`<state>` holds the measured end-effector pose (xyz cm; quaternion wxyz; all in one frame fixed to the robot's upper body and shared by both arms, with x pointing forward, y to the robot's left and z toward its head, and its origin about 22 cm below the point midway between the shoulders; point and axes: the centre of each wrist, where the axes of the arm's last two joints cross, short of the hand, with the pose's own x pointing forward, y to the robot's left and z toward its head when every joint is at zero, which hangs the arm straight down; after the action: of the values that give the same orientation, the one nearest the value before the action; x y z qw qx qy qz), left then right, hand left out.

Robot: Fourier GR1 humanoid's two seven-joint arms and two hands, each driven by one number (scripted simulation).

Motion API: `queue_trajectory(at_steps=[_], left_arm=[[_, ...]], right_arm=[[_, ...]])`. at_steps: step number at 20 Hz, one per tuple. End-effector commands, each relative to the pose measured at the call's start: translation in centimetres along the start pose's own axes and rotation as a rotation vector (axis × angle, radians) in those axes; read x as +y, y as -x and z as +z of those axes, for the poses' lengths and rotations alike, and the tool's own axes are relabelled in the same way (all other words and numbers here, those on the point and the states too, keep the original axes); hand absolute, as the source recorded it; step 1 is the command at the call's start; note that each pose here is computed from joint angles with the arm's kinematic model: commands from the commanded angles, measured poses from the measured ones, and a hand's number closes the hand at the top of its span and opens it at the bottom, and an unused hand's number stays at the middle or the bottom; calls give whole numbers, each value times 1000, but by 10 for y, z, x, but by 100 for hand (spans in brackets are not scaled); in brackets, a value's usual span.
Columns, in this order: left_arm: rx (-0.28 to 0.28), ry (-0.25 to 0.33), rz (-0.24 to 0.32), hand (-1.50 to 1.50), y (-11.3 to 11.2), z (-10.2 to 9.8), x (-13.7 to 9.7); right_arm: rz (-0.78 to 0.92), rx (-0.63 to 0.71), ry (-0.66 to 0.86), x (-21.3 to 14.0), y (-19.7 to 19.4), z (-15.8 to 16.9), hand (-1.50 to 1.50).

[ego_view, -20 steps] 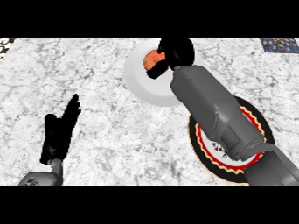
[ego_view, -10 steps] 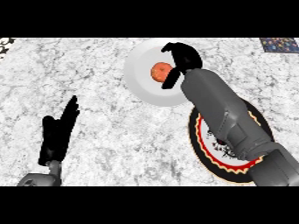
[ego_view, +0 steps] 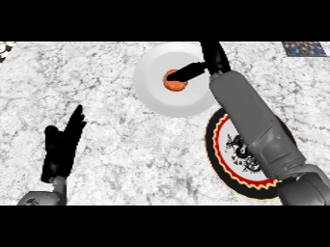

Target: Pick the squash from the plate and place it in the plate

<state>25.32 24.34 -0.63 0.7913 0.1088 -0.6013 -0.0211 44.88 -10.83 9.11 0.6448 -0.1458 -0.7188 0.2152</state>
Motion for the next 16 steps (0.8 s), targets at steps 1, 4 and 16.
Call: queue_trajectory(at_steps=[1,4,16], left_arm=[[-13,6,5,0,-2,3,-4],[2,8,-10,0,-3,2,-2],[-4,-11,-19,0,20,-11,7]], right_arm=[[-189,-41,54,-30,18,0,-150],[-206,-45,-1,-26,47,11,-150],[-213,-124,-43,6,63,23,-150]])
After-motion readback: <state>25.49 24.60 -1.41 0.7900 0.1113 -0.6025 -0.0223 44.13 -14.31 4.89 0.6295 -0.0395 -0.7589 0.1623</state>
